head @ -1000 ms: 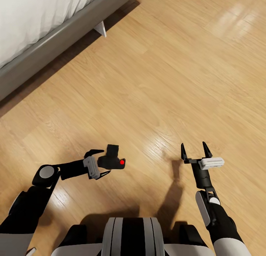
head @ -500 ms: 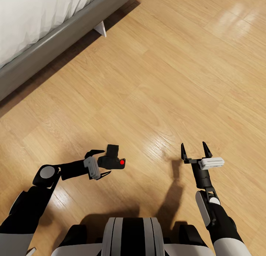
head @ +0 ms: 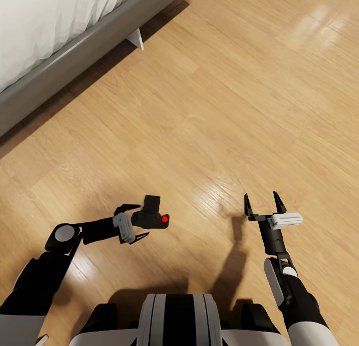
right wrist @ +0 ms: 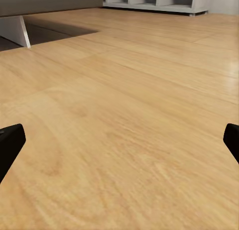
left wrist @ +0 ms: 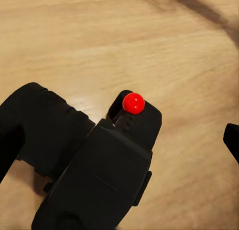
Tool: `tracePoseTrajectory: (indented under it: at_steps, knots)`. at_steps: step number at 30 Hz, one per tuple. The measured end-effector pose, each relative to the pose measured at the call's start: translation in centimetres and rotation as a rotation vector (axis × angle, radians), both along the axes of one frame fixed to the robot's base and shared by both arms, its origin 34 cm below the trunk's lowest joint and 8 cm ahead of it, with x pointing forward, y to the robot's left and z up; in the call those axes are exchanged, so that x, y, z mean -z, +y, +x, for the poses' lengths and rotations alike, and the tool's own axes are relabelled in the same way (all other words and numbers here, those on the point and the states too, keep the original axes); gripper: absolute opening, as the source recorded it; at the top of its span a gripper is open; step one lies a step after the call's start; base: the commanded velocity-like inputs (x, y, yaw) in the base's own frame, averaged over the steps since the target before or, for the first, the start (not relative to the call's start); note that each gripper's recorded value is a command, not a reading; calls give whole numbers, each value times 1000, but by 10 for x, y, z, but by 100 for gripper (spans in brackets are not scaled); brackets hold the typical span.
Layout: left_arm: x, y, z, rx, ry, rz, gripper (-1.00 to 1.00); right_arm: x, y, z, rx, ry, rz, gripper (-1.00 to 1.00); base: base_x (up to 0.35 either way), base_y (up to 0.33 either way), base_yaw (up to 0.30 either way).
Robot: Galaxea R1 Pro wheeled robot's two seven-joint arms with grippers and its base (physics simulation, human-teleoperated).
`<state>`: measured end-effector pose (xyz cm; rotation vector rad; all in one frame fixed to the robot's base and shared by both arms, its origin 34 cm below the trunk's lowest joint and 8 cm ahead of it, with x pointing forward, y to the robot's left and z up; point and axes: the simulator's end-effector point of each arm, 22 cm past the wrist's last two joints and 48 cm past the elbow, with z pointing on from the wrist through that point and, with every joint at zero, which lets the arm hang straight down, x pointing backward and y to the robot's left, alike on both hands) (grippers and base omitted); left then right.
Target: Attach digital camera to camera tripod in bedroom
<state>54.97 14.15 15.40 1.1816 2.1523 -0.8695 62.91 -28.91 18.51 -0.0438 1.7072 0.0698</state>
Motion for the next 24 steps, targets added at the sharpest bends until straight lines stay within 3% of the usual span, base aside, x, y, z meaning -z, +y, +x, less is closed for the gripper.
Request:
tracePoseTrajectory:
  at_steps: [11,24]
  knots:
    - [12,5,-9,-14,37,10,100,0,0,0,0,1,0,100,0,0,0]
    - [35,26,6,-118,-4,98,100,0,0,0,1,1,0,100,0,0,0]
